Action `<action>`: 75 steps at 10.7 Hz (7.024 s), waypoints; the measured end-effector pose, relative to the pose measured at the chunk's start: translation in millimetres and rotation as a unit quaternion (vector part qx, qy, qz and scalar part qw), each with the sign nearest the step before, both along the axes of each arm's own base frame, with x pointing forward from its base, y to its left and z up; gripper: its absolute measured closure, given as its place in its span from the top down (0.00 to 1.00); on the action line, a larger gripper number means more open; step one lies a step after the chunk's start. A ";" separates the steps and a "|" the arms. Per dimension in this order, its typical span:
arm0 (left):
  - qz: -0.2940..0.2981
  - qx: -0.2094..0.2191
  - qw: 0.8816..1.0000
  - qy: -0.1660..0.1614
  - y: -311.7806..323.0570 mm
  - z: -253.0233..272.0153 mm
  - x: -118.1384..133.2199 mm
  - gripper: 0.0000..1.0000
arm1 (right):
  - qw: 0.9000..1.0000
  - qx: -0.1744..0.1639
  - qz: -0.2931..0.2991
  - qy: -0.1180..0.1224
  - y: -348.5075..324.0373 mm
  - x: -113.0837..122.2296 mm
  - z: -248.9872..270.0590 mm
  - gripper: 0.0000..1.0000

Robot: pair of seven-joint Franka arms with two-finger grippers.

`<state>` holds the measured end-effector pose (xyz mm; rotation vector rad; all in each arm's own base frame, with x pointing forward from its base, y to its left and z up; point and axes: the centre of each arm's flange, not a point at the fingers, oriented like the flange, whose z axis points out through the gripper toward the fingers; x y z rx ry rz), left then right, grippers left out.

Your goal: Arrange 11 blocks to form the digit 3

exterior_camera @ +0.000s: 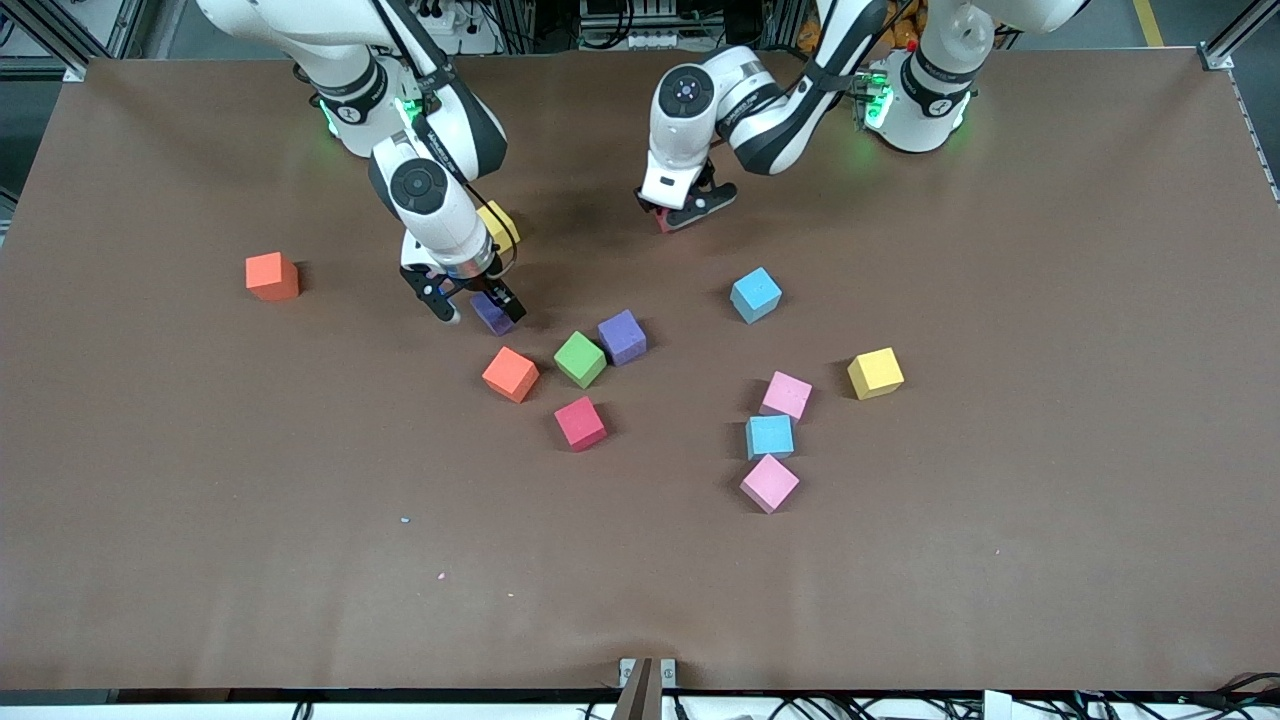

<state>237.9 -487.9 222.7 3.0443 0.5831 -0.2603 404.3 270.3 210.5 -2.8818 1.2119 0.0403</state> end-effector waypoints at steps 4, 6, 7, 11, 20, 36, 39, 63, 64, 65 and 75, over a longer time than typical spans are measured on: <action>-0.078 -0.010 0.995 -0.054 -27.3 3.9 28.0 0.55 | 1.000 -0.016 0.016 0.007 -4.2 -1.9 -14.9 0.79; -0.113 0.000 0.991 -0.070 -37.4 -14.1 35.0 0.55 | 1.000 -0.017 0.017 0.006 -3.8 -1.3 -14.6 0.59; -0.124 0.006 0.990 -0.072 -39.4 -23.3 33.9 0.55 | 1.000 -0.017 0.018 0.006 -3.8 -1.3 -14.5 0.59; -0.181 0.018 0.979 -0.094 -47.8 -24.1 21.6 0.55 | 0.999 -0.034 -0.027 0.029 2.7 4.3 -6.2 0.59; -0.135 0.037 0.985 -0.103 -52.4 -16.0 55.2 1.00 | 0.969 -0.044 -0.224 0.092 71.5 -6.8 55.9 0.56; 0.124 0.049 0.989 -0.060 134.2 28.3 158.1 1.00 | 0.927 0.033 -0.365 0.080 138.0 -91.1 41.0 0.56; 0.153 0.041 0.985 -0.063 157.6 15.2 161.6 1.00 | 0.921 0.043 -0.381 0.072 143.1 -97.5 28.3 0.56; 0.501 -0.041 0.864 0.036 129.1 -5.7 123.9 0.56 | 0.927 0.033 -0.370 0.048 189.4 -101.6 -3.4 1.00; 0.528 -0.038 0.847 0.041 124.6 -4.4 118.2 0.56 | 0.929 0.027 -0.366 0.050 191.5 -96.2 9.0 1.00; 0.552 -0.035 0.832 0.046 118.0 -2.6 112.1 0.56 | 0.931 0.021 -0.362 0.051 191.8 -90.1 24.5 1.00; 0.613 -0.008 0.788 0.065 102.6 -10.2 82.9 0.56 | 0.999 0.028 -0.030 0.003 125.0 10.1 67.2 1.00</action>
